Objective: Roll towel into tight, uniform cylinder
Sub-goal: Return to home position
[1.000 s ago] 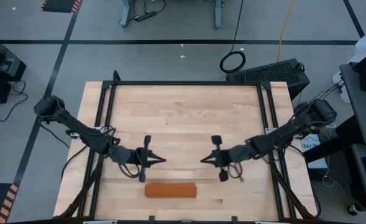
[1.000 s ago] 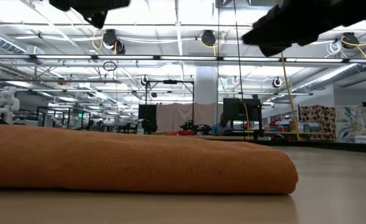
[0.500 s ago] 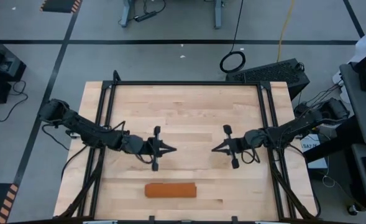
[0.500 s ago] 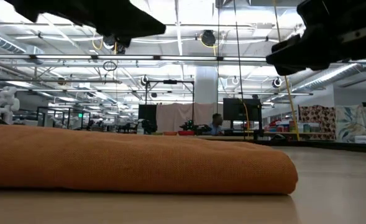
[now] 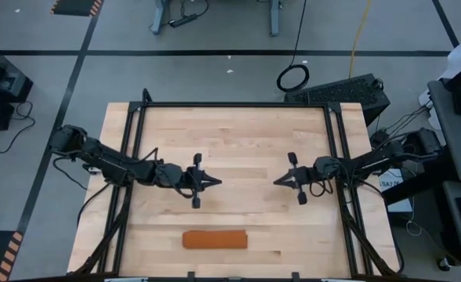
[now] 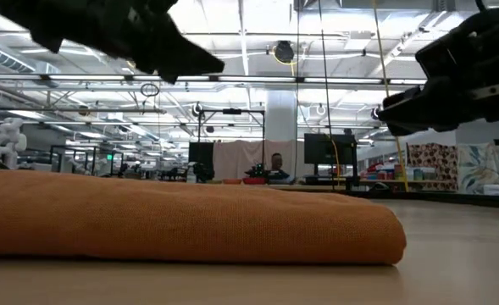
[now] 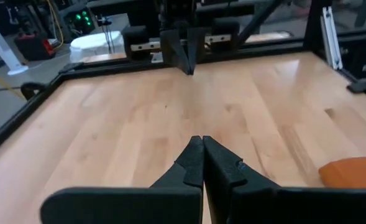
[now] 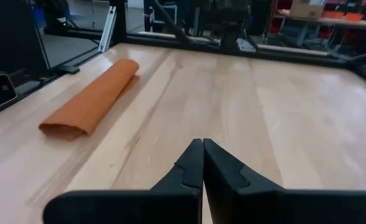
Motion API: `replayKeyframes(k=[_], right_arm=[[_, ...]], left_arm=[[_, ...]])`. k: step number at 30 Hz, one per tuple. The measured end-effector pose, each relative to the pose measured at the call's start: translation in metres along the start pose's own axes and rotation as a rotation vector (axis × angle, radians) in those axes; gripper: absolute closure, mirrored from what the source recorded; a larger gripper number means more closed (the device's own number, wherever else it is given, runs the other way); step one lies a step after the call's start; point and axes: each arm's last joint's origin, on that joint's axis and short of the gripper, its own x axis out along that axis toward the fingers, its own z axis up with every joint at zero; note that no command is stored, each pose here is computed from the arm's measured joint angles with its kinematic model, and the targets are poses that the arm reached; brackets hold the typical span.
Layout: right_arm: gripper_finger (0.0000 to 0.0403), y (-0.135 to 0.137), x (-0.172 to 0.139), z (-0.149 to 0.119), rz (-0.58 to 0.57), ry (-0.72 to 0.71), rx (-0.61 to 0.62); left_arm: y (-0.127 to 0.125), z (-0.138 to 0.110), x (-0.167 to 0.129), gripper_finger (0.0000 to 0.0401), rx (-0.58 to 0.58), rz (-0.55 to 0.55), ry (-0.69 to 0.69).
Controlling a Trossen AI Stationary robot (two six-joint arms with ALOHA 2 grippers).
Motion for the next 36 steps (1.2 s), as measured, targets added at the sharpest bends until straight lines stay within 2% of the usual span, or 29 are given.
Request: replayKeyframes(k=[4, 11, 20, 36], right_arm=[[0.0403, 0.0, -0.004, -0.007, 0.007, 0.009, 0.016], [0.0403, 0.0, -0.005, -0.013, 0.002, 0.054, 0.015], [0.0403, -0.001, -0.005, -0.012, -0.031, 0.05, 0.042], [0.0403, -0.003, -0.009, -0.001, -0.083, -0.035, -0.019]], left_arm=[[0.002, -0.019, -0.007, 0.0399, -0.055, 0.007, -0.027], [0.012, -0.042, -0.014, 0.0399, -0.112, 0.07, 0.007], [0.021, -0.05, -0.018, 0.0399, -0.111, 0.109, 0.024], [0.029, -0.063, -0.067, 0.0399, -0.158, 0.16, -0.072]])
